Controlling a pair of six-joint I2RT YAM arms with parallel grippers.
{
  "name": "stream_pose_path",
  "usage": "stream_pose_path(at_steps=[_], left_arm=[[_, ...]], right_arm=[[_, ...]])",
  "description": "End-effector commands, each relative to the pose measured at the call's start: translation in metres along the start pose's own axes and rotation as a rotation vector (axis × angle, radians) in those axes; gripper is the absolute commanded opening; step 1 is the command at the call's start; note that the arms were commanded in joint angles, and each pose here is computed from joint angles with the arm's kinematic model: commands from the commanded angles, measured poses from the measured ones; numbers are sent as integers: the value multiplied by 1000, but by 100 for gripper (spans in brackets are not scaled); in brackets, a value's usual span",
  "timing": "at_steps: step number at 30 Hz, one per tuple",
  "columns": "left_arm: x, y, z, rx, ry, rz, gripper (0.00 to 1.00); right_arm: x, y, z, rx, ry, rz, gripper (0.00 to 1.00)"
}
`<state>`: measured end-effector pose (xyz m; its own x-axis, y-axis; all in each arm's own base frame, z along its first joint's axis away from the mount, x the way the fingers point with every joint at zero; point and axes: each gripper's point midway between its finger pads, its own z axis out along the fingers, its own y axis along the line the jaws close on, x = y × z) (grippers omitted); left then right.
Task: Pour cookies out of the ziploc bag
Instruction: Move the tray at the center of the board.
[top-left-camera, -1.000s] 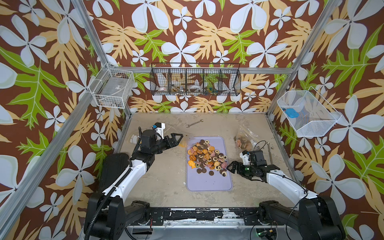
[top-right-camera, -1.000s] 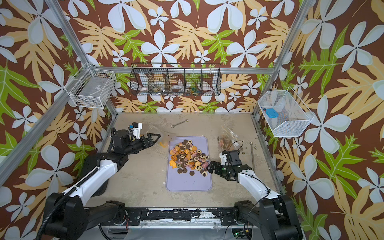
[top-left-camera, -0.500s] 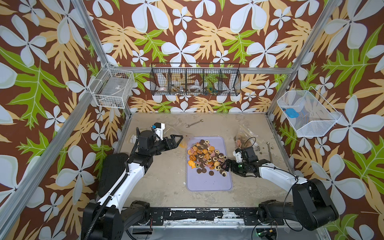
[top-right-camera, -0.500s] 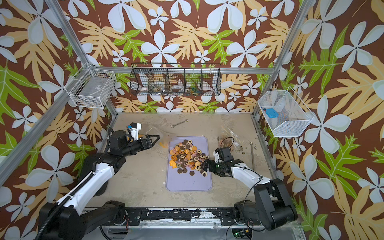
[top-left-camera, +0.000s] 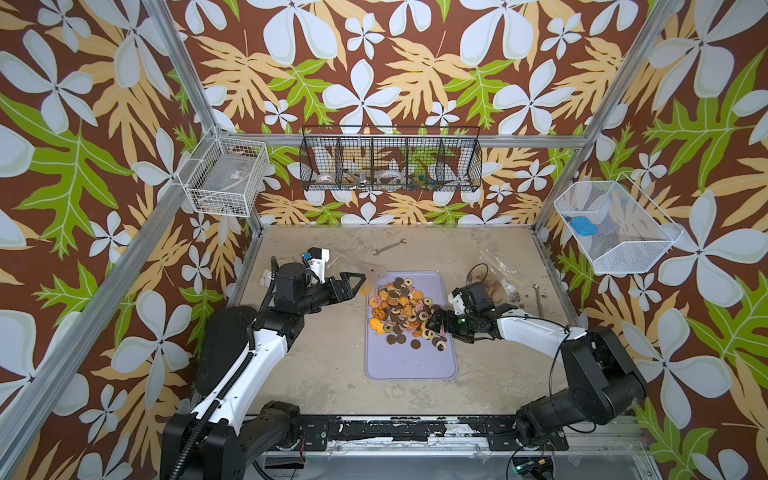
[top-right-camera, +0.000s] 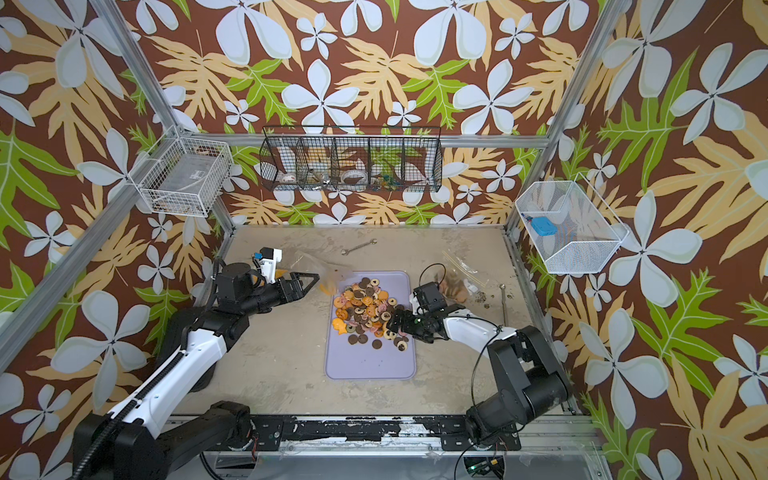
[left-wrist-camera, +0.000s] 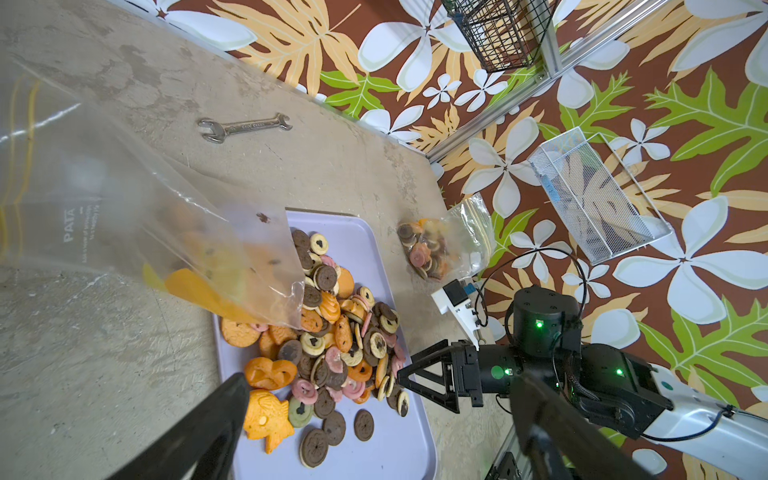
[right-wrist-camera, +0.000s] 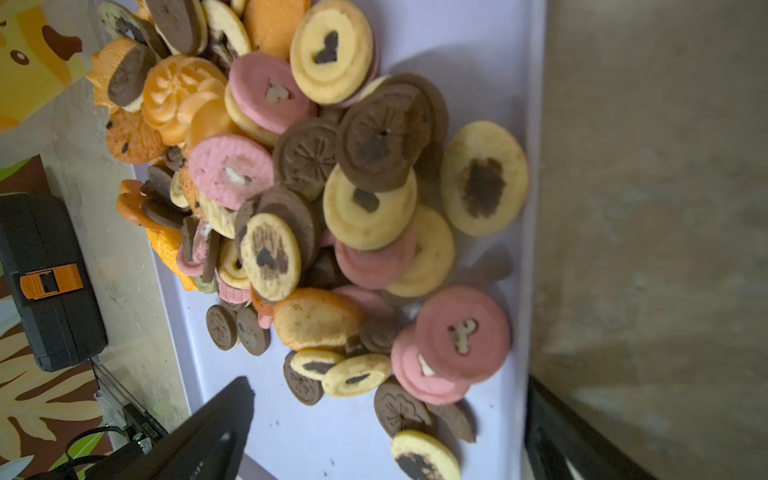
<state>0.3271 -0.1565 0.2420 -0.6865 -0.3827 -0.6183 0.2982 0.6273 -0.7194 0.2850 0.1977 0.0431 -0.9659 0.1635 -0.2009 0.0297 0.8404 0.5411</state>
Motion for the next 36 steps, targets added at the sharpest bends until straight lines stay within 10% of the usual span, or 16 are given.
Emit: stream_pose_path(at_steps=[1, 11, 36], left_arm=[[-1, -2, 0, 9, -5, 10, 100], [-5, -5, -2, 10, -16, 12, 100], [35, -20, 27, 107, 107, 22, 100]], right_arm=[[-7, 13, 8, -7, -11, -5, 100], [-23, 8, -6, 52, -68, -35, 100], [-204, -15, -259, 484, -742, -477, 95]])
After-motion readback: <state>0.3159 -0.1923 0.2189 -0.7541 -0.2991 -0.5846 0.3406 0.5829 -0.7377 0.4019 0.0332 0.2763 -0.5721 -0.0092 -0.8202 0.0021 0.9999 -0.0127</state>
